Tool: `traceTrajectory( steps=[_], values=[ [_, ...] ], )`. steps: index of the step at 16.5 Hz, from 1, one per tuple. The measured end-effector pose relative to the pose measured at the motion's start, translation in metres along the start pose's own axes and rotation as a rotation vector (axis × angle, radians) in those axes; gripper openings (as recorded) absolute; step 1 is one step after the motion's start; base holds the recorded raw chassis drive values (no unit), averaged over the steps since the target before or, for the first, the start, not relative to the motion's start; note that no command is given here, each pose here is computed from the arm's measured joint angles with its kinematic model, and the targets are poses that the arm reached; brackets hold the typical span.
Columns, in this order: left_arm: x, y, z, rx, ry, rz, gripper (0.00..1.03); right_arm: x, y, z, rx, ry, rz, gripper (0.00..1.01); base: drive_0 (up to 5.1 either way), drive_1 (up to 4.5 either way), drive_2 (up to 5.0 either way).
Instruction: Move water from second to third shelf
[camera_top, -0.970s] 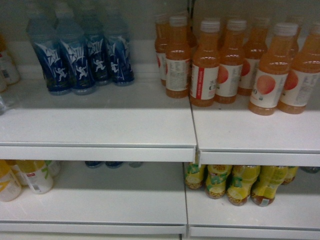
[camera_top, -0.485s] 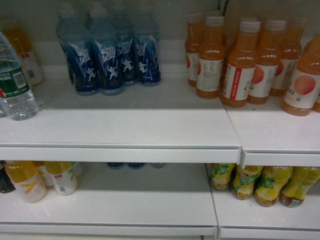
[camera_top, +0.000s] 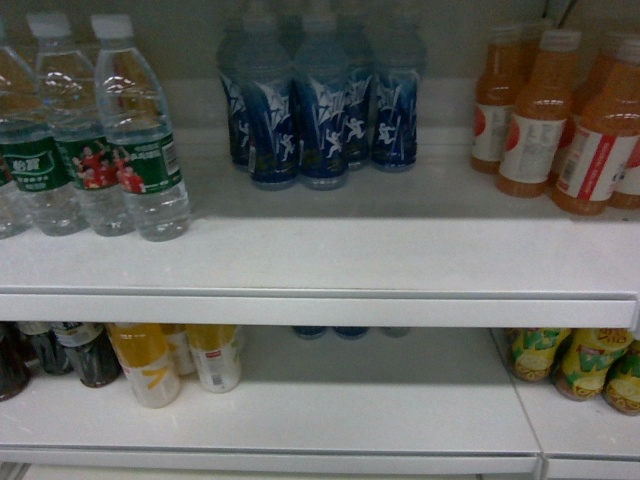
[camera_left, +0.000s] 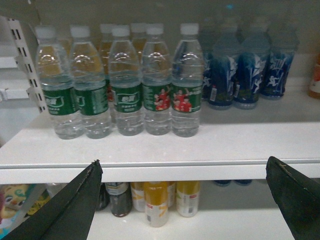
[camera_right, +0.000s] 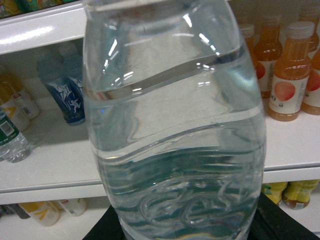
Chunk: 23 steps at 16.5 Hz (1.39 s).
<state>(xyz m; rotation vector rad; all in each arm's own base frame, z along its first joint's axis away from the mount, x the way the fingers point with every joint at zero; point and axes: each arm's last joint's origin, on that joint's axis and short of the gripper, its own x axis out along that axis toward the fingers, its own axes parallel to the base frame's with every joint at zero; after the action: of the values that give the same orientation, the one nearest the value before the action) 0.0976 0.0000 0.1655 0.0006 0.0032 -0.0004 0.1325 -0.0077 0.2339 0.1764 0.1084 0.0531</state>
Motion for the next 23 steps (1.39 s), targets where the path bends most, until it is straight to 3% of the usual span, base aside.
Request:
traceTrajectory(
  steps=[23],
  values=[
    [0.0,0.0,0.0001,0.0,-0.001,0.0,0.98,-0.0001,0.0,0.0,0.0,0.0,-0.002,0.4,-5.0,2.49,2.5]
  ],
)
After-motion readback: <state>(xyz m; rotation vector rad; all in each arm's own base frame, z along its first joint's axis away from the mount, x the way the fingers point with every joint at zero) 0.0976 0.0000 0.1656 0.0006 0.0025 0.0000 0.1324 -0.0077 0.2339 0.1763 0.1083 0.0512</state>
